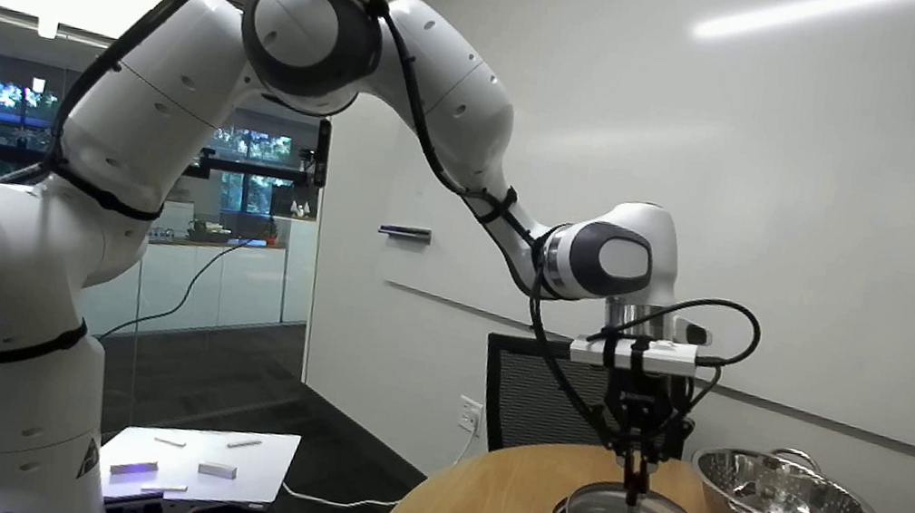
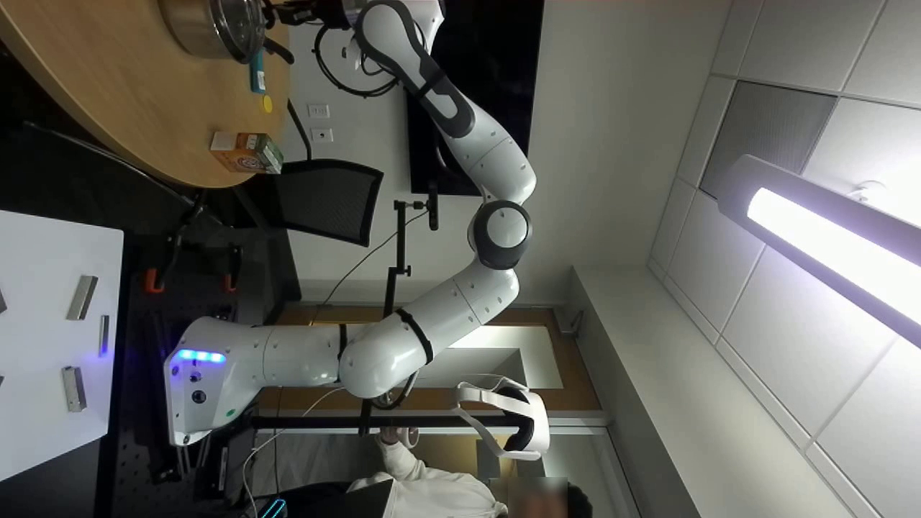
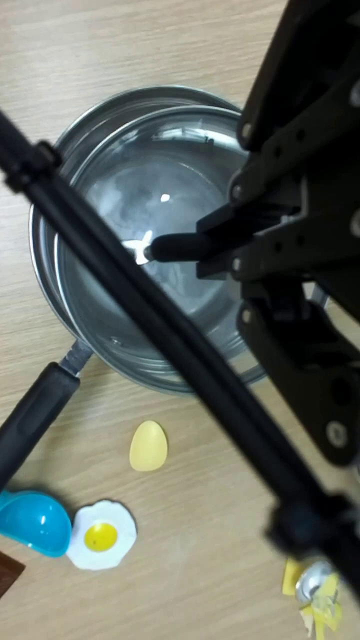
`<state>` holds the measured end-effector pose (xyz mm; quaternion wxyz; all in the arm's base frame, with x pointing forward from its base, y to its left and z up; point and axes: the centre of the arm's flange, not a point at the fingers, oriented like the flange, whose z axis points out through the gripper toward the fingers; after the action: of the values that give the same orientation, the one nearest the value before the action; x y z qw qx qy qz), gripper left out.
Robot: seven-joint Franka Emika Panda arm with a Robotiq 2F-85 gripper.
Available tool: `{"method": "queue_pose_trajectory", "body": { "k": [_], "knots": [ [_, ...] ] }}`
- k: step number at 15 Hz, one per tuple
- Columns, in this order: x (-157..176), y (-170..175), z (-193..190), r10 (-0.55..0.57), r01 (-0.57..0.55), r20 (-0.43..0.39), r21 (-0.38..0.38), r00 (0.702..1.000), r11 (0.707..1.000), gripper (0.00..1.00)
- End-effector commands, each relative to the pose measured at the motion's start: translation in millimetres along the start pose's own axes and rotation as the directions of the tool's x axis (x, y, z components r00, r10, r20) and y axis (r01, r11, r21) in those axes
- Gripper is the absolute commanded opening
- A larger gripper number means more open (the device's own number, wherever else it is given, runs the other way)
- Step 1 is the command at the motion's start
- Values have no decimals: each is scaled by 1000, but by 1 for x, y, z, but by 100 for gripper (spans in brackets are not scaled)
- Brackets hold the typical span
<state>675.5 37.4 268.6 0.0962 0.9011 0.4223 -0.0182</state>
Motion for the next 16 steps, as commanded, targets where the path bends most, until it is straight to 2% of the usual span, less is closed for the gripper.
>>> {"method": "queue_pose_trajectory", "body": {
  "k": [1,4,9,16],
  "knots": [
    [11,13,-33,46,-46,-11,-18,999,999,4],
    [14,12,-52,32,-33,-16,-20,999,999,4],
    [11,-20,-70,-102,101,29,41,994,994,4],
    [22,-80,-85,-306,301,54,80,951,950,4]
  ]
}}
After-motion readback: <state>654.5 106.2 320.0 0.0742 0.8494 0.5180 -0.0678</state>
